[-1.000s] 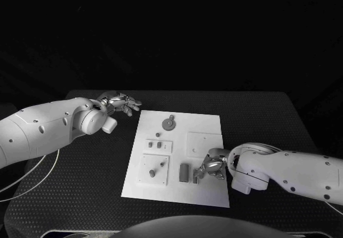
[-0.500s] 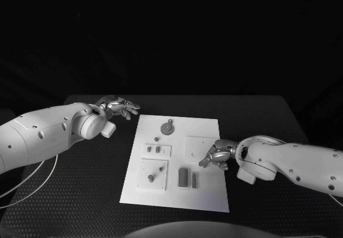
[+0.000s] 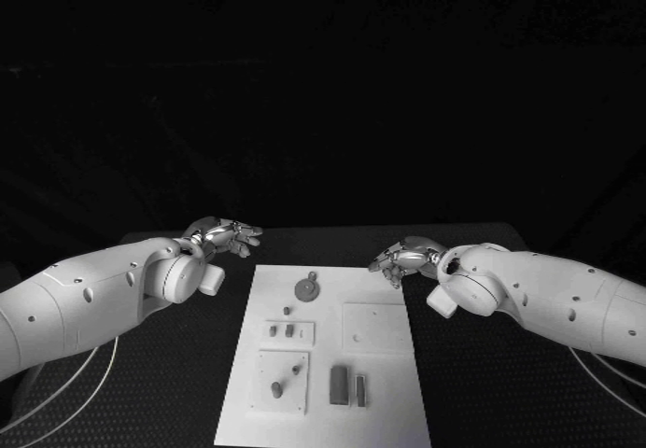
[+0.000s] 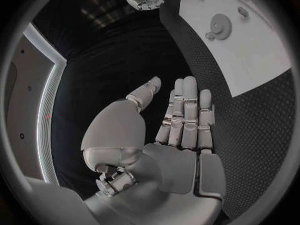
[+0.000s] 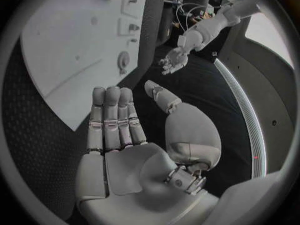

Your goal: Assemble the parts on the task board

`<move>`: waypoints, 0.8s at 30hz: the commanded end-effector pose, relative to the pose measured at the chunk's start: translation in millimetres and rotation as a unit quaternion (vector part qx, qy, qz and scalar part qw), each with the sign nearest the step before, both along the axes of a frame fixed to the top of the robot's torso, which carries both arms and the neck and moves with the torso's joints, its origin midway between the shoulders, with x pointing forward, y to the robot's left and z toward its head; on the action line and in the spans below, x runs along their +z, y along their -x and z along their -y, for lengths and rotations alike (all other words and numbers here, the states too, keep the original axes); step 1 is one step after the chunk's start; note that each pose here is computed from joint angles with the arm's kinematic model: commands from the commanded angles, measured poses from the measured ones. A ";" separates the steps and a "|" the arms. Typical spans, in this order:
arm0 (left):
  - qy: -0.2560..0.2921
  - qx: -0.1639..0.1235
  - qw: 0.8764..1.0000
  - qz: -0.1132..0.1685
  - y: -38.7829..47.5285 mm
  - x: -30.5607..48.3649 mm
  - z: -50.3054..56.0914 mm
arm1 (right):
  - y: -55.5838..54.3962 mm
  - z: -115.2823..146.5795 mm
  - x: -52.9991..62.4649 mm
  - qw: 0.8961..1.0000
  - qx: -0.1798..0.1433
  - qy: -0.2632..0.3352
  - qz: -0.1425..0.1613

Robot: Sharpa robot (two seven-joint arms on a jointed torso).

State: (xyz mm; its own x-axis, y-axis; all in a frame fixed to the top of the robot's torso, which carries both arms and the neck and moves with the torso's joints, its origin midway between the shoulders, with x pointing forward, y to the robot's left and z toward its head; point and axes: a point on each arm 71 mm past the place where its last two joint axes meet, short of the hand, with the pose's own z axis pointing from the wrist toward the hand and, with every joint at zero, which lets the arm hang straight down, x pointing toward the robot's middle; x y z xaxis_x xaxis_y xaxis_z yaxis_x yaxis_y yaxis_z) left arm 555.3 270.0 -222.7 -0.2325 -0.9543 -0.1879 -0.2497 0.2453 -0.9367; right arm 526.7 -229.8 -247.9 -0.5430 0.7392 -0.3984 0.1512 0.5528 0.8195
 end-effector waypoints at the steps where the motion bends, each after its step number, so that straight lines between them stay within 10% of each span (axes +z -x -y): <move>1: 0.065 -0.030 0.997 -0.003 -3.9 1.9 7.0 | -19.7 8.3 6.1 0.998 -0.014 -0.053 0.034; 9: 0.099 -0.032 0.995 0.001 -15.9 5.5 8.7 | -51.5 13.2 1.6 0.979 -0.100 -0.175 0.036; 24: 0.116 -0.050 0.992 0.008 -23.2 -3.3 9.6 | -45.9 -10.5 -10.6 0.975 -0.096 -0.194 0.058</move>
State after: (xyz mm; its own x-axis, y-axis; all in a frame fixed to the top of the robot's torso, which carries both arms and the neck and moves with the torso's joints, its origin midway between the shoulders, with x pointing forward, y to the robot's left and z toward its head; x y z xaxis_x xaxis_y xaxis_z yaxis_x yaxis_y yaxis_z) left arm 577.4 262.1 -230.0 -0.3105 -0.9505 0.0099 -0.2635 0.0761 -0.9617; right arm 573.1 -223.0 -260.6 -0.3439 0.9324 -0.1109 0.1585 0.1740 0.9719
